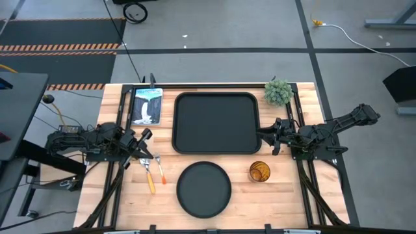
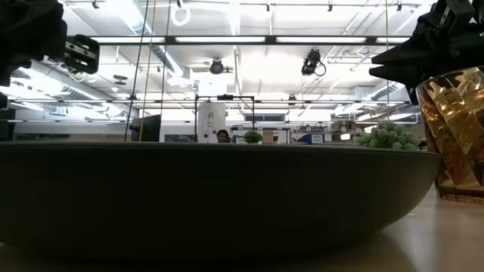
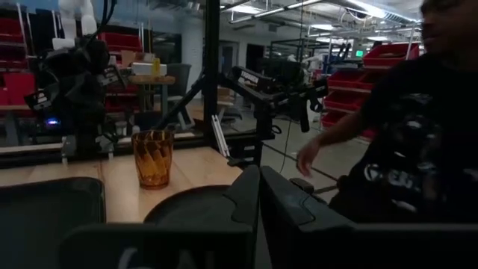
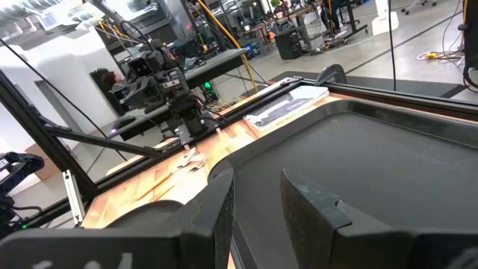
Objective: Pick and place plate/cup/fork/spoon on tray
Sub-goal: Put the brown glass on the top right of the black serving tray
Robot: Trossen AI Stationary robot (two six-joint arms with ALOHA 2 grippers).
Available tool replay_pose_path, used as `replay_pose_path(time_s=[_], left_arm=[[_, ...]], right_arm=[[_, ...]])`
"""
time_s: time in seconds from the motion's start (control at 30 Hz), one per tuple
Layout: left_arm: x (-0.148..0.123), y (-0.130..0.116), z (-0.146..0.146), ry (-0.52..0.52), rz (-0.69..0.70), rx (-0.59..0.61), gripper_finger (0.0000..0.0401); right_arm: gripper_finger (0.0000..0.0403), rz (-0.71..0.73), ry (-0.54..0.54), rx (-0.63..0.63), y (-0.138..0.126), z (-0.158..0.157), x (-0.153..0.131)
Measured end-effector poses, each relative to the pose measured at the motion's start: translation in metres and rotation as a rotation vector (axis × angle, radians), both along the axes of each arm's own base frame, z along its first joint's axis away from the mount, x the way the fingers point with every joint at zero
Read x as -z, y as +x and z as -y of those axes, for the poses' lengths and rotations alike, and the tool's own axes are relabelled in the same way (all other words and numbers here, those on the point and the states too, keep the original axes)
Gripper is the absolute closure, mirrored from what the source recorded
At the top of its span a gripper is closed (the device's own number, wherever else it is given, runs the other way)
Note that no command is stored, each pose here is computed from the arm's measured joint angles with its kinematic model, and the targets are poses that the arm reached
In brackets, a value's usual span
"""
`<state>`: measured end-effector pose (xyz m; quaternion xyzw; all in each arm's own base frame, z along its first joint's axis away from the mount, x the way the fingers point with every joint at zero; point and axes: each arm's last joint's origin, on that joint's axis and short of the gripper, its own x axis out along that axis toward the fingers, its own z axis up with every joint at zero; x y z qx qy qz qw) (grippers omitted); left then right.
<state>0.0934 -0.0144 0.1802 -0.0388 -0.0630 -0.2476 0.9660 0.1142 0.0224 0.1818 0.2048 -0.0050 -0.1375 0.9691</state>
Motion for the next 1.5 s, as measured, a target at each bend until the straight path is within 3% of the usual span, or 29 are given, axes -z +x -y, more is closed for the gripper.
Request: replay_pose_path(time_s=[0.13,0.43,0.7,0.93,1.13,1.5], left_arm=[[-0.002,0.0,0.0,0.056,0.052,-0.028,0.0381],[-0.002,0.0,-0.002,0.291,0.172,-0.116,0.0381],[-0.017,-0.003,-0.003,0.225,0.31,-0.154,0.0381],[-0.021,-0.004,-0.003,0.326,0.394,-0.214,0.0381],[-0.02,-0.004,-0.003,0.327,0.389,-0.214,0.0381],[-0.021,-0.004,-0.004,0.399,0.429,-0.255,0.0381]], right_arm=[[0.0287,0.001,0.0,0.0,0.0,0.0,0.0],[0.0287,0.0,0.0,0.0,0.0,0.0,0.0],[0.0287,0.026,0.045,0.002,0.0,0.0,-0.001],[0.0287,0.022,0.046,0.002,0.0,0.0,-0.001],[0.0287,-0.012,0.021,0.013,0.002,0.0,0.002],[0.0287,0.132,0.083,0.037,0.004,0.004,-0.015]])
